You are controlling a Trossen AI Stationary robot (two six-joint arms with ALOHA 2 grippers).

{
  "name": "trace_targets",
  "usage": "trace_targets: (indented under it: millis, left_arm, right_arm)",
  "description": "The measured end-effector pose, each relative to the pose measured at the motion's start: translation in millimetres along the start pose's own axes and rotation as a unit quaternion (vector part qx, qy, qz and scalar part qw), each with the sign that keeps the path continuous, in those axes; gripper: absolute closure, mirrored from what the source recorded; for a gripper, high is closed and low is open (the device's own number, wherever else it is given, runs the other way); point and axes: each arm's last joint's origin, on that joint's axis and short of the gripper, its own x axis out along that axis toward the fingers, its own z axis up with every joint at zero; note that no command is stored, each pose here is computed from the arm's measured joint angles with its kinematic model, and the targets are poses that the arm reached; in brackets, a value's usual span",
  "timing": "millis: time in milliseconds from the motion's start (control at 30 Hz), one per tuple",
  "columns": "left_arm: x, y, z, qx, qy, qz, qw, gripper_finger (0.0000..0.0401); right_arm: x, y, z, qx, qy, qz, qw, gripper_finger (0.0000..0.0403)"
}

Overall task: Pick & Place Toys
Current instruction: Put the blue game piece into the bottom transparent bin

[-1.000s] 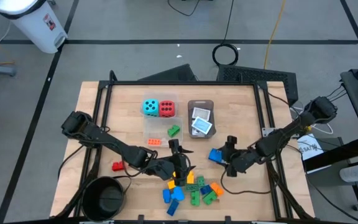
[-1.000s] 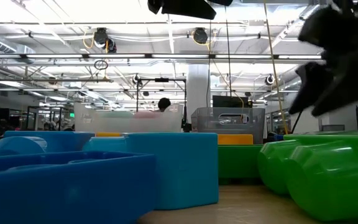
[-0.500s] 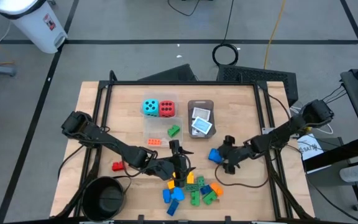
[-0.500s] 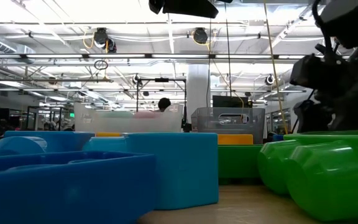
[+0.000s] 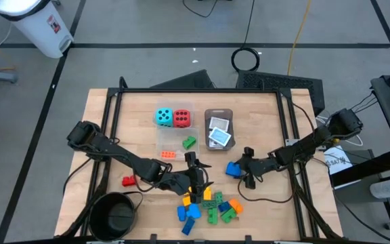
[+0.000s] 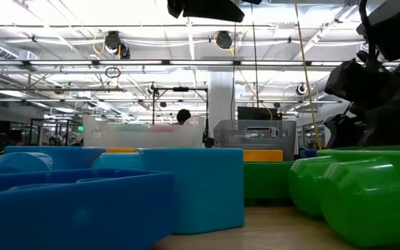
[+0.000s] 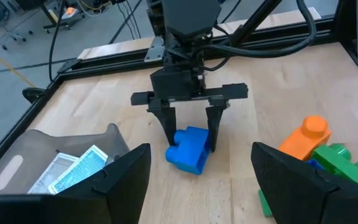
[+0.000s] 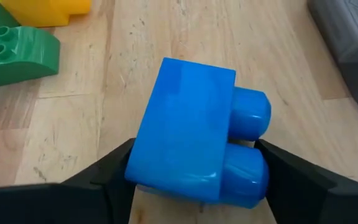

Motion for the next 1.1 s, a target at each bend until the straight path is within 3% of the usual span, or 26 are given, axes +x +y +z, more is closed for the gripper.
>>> trace_targets:
  millis: [200,300,433,533,700,833,1100]
  left_arm:
    - [1,2,0,-0.022,0.000,0.002,1.000,0.0121]
    - [5,8,2,-0.075,-0.006,0.009,0.997,0.0121]
    - [15,24,3,-0.186,-0.005,0.002,0.983,0.0121]
    - [23,37,3,-0.240,0.010,-0.041,0.970,0.0121]
    - [31,54,5,-0.273,0.010,-0.068,0.960,0.0121]
    - [35,63,9,-0.290,-0.009,-0.078,0.954,0.0121]
    - [42,77,7,-0.323,0.003,-0.100,0.941,0.0121]
  right_arm:
    - [-5,1,6,-0.029,-0.016,0.007,0.999,0.0143]
    - [-13,6,20,-0.055,-0.052,0.021,0.997,0.0143]
    - [-29,19,45,-0.128,-0.116,0.039,0.984,0.0143]
    - [-41,32,65,-0.203,-0.167,0.002,0.965,0.0143]
    - [-49,44,81,-0.302,-0.190,-0.115,0.927,0.0143]
    - [-50,46,87,-0.321,-0.191,-0.161,0.914,0.0143]
    - [-55,49,96,-0.330,-0.228,-0.171,0.900,0.0144]
